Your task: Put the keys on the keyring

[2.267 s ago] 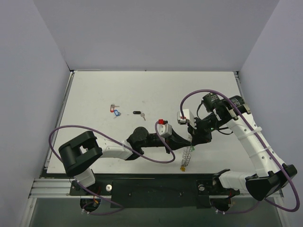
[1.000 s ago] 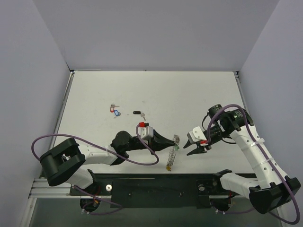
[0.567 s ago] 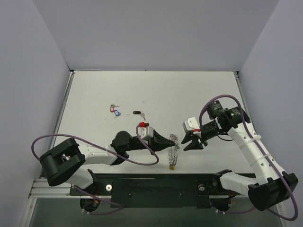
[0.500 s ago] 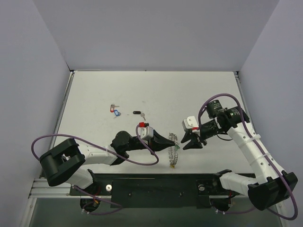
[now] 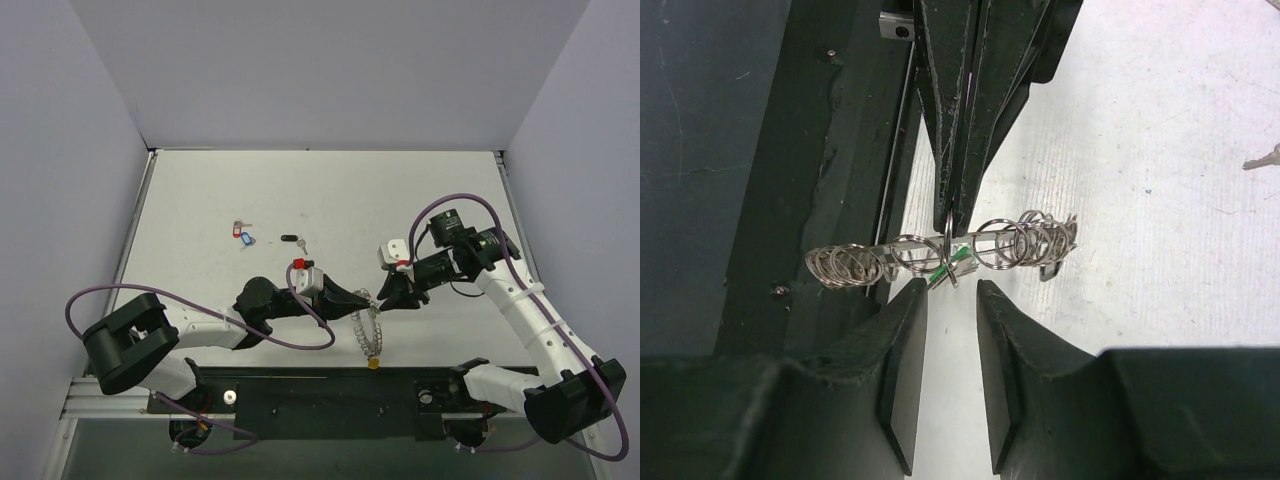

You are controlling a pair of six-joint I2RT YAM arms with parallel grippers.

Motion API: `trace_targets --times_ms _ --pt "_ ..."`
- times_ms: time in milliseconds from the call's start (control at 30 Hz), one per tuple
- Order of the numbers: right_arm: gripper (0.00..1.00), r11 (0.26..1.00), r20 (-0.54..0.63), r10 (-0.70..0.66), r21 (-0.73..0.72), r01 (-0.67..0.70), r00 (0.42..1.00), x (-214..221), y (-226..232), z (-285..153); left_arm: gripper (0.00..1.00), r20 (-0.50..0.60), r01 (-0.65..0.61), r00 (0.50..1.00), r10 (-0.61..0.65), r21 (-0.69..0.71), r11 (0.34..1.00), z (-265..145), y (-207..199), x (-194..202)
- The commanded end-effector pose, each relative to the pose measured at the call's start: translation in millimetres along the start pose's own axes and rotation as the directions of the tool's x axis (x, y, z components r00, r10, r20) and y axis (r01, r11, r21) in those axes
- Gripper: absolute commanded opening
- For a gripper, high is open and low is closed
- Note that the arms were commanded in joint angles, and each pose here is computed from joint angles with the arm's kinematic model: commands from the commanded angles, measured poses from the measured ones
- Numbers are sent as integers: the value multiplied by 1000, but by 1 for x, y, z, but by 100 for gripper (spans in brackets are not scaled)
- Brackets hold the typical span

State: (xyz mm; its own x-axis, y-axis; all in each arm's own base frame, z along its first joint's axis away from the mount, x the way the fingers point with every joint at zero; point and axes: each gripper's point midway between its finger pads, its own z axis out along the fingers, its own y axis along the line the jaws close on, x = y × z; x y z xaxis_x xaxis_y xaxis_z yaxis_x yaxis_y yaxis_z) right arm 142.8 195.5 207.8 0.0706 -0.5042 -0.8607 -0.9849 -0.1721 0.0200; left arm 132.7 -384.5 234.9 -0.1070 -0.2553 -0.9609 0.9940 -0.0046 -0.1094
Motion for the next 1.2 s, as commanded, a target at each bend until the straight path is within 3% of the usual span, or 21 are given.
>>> trace_targets --times_ms 0,500,1167 --pt "21 999 20 34 -20 -33 999 -2 3 6 0 369 -239 908 198 70 968 -1 -32 -105" --pt "0 999 17 52 -10 -52 998 -3 1 8 0 373 -245 904 207 57 968 -3 -31 -107" --pt "0 995 25 100 -1 -100 995 -5 -1 18 0 384 -261 897 217 66 963 -3 -37 -111"
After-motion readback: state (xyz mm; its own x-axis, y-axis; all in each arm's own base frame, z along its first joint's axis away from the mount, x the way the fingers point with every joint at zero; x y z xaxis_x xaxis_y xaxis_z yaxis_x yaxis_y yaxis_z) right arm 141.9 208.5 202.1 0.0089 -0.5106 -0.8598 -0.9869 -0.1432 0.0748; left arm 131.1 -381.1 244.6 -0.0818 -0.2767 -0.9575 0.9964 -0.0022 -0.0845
